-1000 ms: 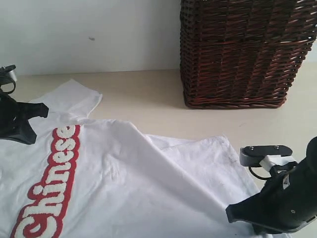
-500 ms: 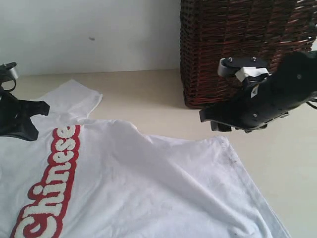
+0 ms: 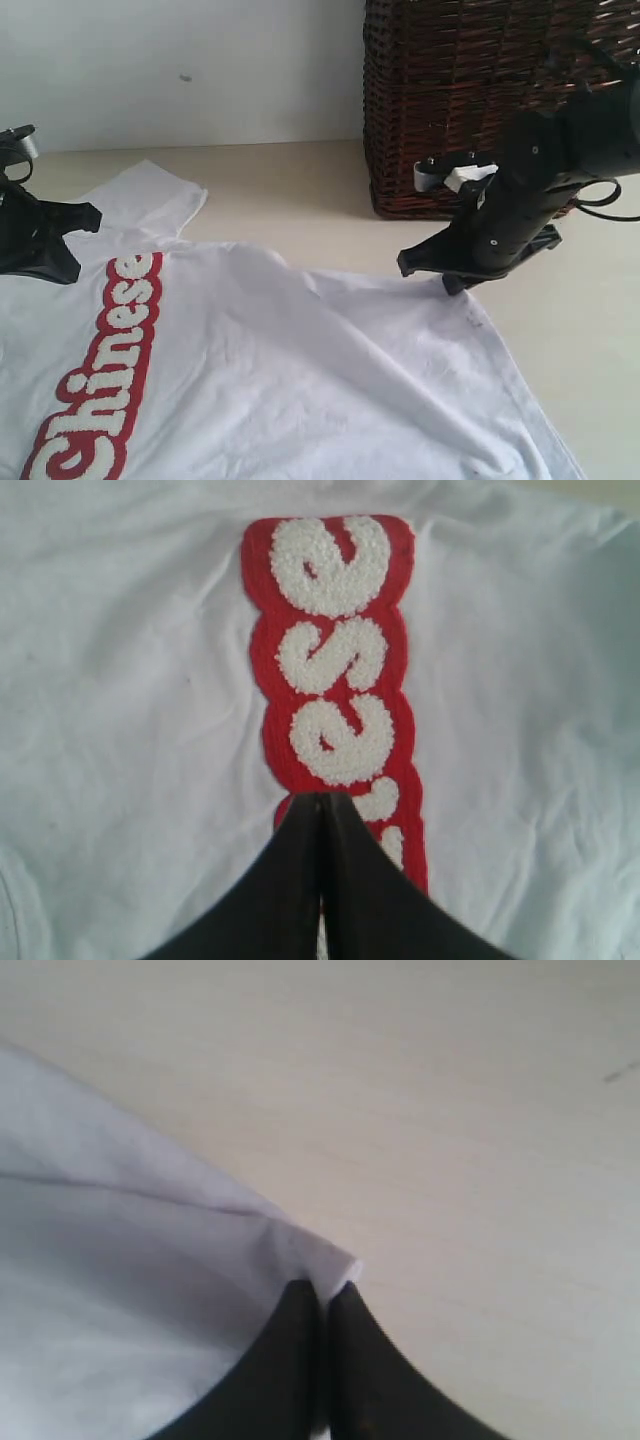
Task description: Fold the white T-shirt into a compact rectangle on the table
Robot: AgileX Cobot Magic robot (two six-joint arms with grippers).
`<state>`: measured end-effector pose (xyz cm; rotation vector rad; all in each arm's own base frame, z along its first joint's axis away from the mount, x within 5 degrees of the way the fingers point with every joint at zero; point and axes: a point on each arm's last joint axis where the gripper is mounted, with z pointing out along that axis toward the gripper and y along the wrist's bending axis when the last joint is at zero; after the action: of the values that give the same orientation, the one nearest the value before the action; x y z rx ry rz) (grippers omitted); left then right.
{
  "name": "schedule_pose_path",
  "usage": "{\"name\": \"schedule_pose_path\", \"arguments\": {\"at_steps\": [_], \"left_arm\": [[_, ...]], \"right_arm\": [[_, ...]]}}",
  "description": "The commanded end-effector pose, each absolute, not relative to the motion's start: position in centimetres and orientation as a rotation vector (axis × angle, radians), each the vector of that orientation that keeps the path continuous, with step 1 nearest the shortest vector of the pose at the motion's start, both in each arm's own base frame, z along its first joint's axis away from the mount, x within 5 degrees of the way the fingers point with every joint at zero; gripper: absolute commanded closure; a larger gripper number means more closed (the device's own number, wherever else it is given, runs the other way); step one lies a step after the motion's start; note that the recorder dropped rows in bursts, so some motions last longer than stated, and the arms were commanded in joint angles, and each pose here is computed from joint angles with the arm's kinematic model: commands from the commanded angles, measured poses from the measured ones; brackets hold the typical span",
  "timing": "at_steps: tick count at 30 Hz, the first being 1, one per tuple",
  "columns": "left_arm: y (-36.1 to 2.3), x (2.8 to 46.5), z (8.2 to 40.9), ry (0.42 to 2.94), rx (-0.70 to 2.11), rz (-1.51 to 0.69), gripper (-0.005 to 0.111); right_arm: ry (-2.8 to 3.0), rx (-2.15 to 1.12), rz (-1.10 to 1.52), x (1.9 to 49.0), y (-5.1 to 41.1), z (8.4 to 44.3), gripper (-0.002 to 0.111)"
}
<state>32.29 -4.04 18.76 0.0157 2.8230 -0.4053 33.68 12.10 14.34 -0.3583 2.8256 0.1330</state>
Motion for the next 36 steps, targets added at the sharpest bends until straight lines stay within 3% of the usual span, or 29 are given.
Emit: {"name": "schedule_pose_path", "arguments": {"at_steps": [1, 5, 11, 16, 24, 26, 32, 36], "left_arm": [[-3.9, 32.4, 19.1, 2.806, 0.014, -0.410, 0.107], [-3.9, 32.4, 19.1, 2.802, 0.016, -0.408, 0.107], [-3.9, 32.4, 19.1, 2.804, 0.020, -0.404, 0.107], [-3.9, 32.3, 19.1, 2.812, 0.022, -0.409, 0.107], [-3.9, 32.3, 19.1, 2.812, 0.023, -0.409, 0.107], [-3.9, 32.4, 19.1, 2.810, 0.025, -0.408, 0.107], [-3.9, 32.4, 19.1, 2.801, 0.042, -0.401, 0.107], [-3.9, 32.5, 19.1, 2.798, 0.044, -0.395, 0.107]], "right_arm": [[2.762, -0.461, 0.164, 33.0, 12.1, 17.8, 0.108], [2.697, -0.656, 0.296, 30.7, 13.1, 19.1, 0.108], [2.608, -1.230, 0.373, 24.5, 16.7, 15.5, 0.108], [2.686, -1.515, 0.330, 21.7, 17.6, 12.9, 0.108], [2.751, -1.390, 0.095, 22.7, 16.6, 12.1, 0.107], [2.724, -1.362, 0.104, 23.0, 16.8, 12.1, 0.101], [2.694, -1.352, 0.109, 23.1, 16.9, 12.6, 0.065], [2.662, -1.338, 0.116, 23.0, 16.9, 13.9, 0.058]]}}
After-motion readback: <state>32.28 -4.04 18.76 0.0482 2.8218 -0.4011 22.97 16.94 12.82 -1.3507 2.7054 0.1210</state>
